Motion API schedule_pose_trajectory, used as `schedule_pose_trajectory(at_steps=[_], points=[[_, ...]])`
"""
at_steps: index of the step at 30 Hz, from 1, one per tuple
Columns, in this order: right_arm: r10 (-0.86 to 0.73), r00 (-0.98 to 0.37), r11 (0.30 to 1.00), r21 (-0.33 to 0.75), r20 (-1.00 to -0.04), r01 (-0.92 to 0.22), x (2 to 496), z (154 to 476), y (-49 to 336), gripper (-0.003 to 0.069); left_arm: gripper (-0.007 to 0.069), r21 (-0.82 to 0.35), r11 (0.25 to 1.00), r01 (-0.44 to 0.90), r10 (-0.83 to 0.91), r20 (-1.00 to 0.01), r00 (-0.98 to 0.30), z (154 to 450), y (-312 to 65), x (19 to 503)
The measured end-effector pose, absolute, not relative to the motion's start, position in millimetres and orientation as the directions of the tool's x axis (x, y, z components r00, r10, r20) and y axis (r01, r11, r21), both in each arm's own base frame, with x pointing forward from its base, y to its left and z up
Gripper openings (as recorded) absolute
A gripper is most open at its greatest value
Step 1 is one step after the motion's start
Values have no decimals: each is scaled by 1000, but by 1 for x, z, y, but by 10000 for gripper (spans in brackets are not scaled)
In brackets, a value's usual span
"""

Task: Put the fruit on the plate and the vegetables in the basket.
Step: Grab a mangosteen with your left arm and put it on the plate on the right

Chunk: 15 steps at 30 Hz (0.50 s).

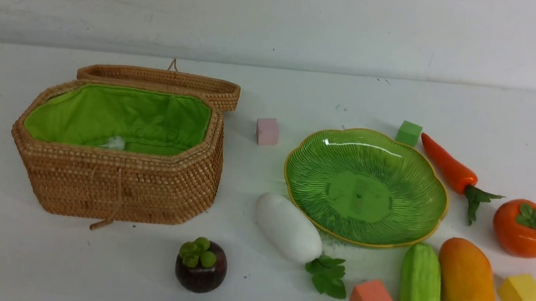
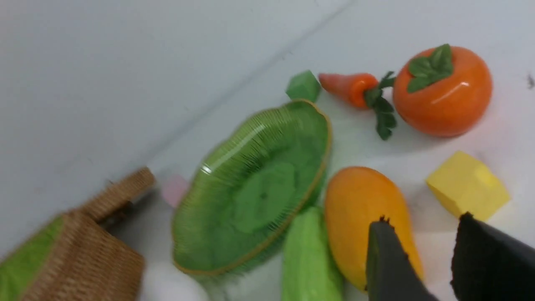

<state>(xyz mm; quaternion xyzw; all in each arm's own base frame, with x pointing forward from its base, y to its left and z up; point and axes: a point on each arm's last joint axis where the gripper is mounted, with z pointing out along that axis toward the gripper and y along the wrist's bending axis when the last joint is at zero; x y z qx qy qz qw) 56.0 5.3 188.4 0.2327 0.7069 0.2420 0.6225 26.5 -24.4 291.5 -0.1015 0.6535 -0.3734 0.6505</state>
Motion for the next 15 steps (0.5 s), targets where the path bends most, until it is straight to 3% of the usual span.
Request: schedule_pose_trajectory(at_steps=[3, 6, 10, 15], points=[[711, -56, 702, 712, -701, 1, 57, 195, 4, 233, -13, -585, 731, 352, -540, -811, -227, 298, -31, 30], [748, -92, 659, 752, -657, -8, 55, 200, 7, 202, -13, -549, 765, 337, -452, -830, -327, 303, -36, 40], [625, -249, 742, 662, -740, -103, 46, 247, 20, 88, -13, -494, 805, 329, -280, -805, -523, 313, -47, 64], [297, -498, 838, 472, -815, -273, 42, 317, 38, 1, -13, -453, 825, 339, -98, -704, -704, 313, -57, 99]])
